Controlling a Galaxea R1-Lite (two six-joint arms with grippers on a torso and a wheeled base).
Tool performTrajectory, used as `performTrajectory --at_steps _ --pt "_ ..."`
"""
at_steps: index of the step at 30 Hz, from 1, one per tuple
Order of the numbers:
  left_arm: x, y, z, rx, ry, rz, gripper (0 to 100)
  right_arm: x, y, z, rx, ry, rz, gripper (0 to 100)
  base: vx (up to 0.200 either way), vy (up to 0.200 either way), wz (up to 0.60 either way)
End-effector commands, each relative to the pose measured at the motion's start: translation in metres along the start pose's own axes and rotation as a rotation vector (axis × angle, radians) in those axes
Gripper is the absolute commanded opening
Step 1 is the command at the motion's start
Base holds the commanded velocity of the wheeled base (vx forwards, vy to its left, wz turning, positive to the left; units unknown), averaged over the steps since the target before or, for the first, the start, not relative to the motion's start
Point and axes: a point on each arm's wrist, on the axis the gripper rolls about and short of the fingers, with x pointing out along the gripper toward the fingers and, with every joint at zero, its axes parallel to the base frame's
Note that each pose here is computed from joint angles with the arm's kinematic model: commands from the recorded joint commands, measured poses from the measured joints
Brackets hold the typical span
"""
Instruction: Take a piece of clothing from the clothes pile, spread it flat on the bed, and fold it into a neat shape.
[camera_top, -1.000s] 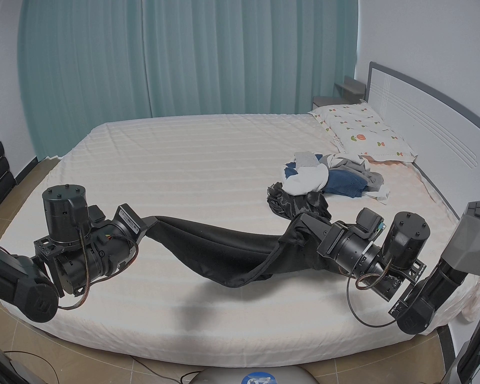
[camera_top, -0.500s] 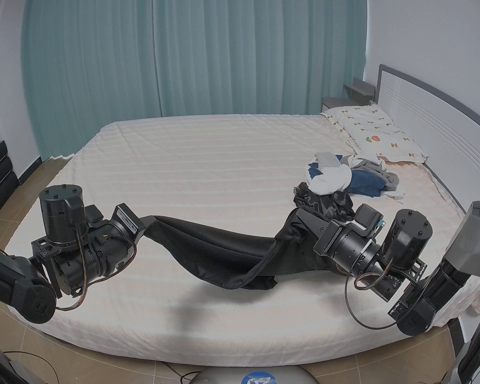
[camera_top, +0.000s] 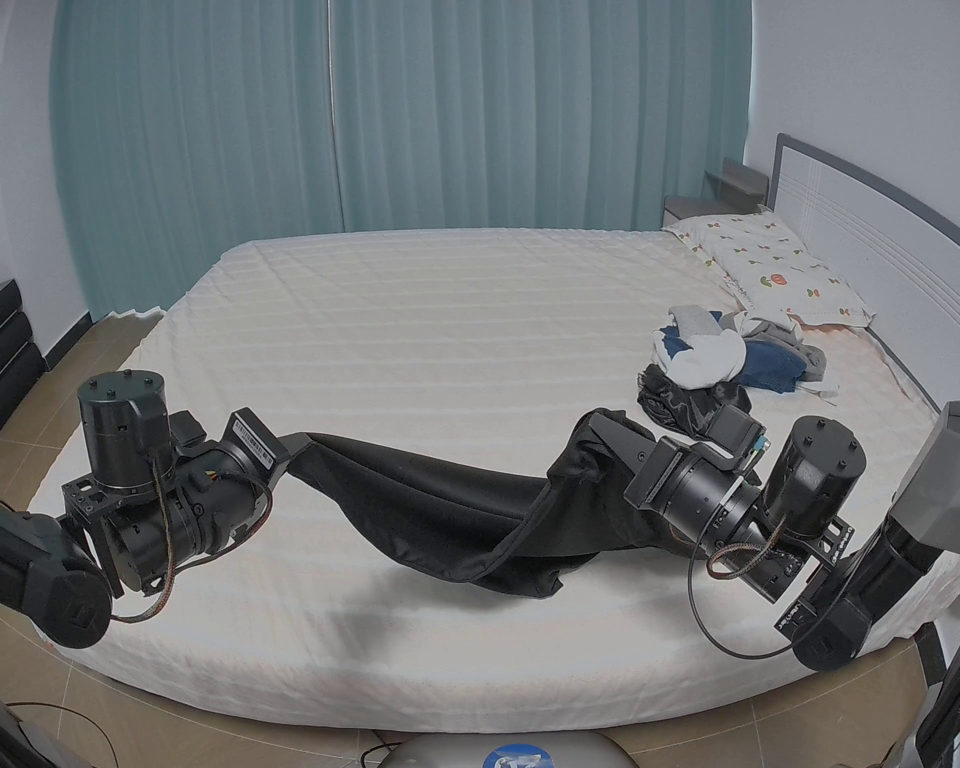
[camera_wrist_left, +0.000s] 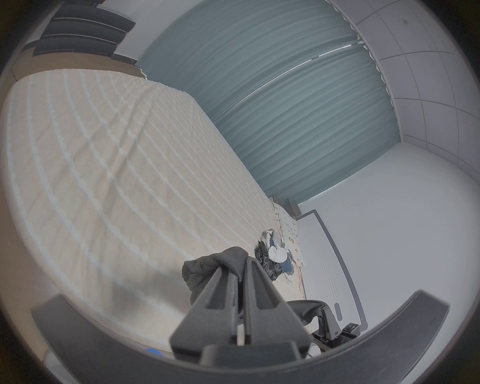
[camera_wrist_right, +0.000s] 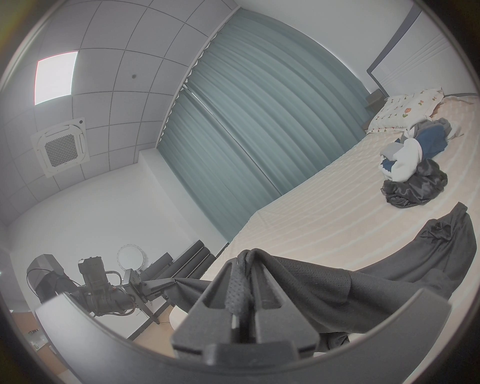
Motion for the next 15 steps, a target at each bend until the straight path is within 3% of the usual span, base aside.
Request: performTrajectory --at_steps 1,5,11,15 --pt "-0.001 0.000 0.000 -0.001 -0.004 0.000 0 0.000 0.001 0.001 0.000 -0.009 0.007 0 0.000 0.200 0.00" --pt "-0.004 0.003 -0.001 0.000 0.002 0.007 0 -0.002 -0.001 0.002 -0.005 -0.008 -0.001 0 0.000 0.200 0.00" --pt "-0.003 0.007 -0.006 0.000 0.024 0.025 0 -0.011 -0.016 0.007 -0.012 -0.009 -0.060 0 0.000 0.000 0.00" --pt "-0.007 0.011 -0.011 0.002 0.041 0.038 0 -0.025 -0.020 0.004 -0.015 0.022 -0.091 0 -0.200 0.000 0.00"
